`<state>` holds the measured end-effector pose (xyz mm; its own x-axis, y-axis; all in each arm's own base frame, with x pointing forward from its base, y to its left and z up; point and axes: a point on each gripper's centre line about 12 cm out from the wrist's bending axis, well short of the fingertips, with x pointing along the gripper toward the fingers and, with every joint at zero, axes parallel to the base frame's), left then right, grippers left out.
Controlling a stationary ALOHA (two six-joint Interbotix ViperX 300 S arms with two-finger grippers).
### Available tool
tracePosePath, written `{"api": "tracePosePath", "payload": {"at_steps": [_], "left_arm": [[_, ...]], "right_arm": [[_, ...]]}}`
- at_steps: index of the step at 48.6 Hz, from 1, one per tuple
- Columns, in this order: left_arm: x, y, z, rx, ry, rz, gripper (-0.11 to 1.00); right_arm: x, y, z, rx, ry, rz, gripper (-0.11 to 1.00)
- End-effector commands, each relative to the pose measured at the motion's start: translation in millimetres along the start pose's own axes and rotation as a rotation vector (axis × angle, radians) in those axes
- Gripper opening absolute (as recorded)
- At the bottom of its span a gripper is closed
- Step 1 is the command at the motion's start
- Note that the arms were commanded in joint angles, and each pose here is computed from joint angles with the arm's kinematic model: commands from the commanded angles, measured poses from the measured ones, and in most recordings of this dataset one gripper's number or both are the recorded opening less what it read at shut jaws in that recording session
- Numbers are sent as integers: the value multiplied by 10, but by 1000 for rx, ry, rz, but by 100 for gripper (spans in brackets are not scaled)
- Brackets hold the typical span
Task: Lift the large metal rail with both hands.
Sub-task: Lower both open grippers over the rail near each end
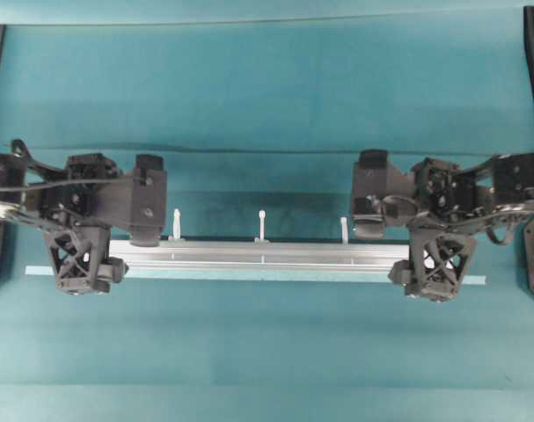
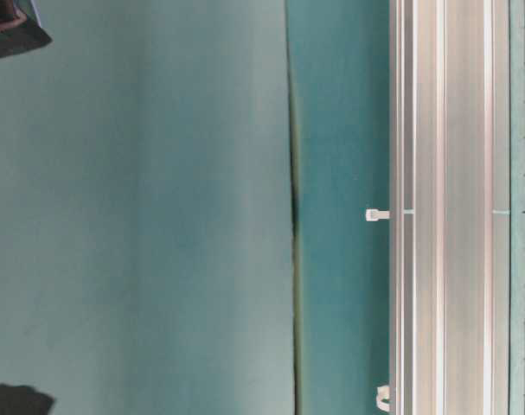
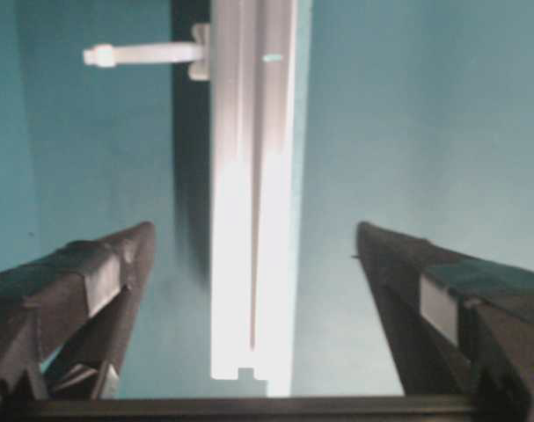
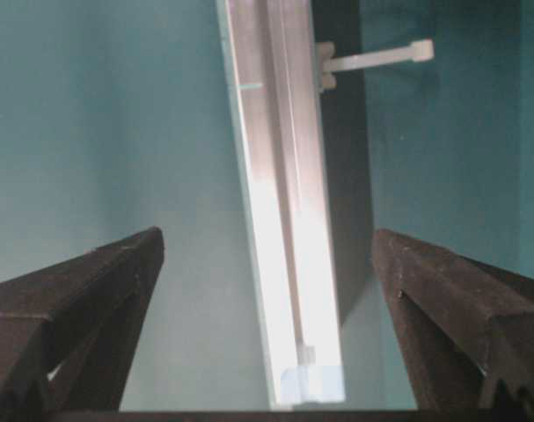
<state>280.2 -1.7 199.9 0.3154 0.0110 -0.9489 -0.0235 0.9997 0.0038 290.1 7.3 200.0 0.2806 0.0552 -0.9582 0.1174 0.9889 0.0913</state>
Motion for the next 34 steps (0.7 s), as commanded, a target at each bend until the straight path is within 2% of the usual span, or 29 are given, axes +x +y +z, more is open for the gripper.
{"api": "tracePosePath", "payload": {"at_steps": [1,8,19,34], "left_arm": [[22,0,26,3,-2,1,98],[149,11,10,-1,25,3,98],[305,57,35,-24,-5,6,98],[548,117,-61,-38,5,11,98]], "right_arm": [[72,8,30,-12,2,0,96],[199,-2,10,-22,35,-5,96],[376,-14,-49,-45,58,-9,96],[575,-27,-102,-73,64,-12,96]]}}
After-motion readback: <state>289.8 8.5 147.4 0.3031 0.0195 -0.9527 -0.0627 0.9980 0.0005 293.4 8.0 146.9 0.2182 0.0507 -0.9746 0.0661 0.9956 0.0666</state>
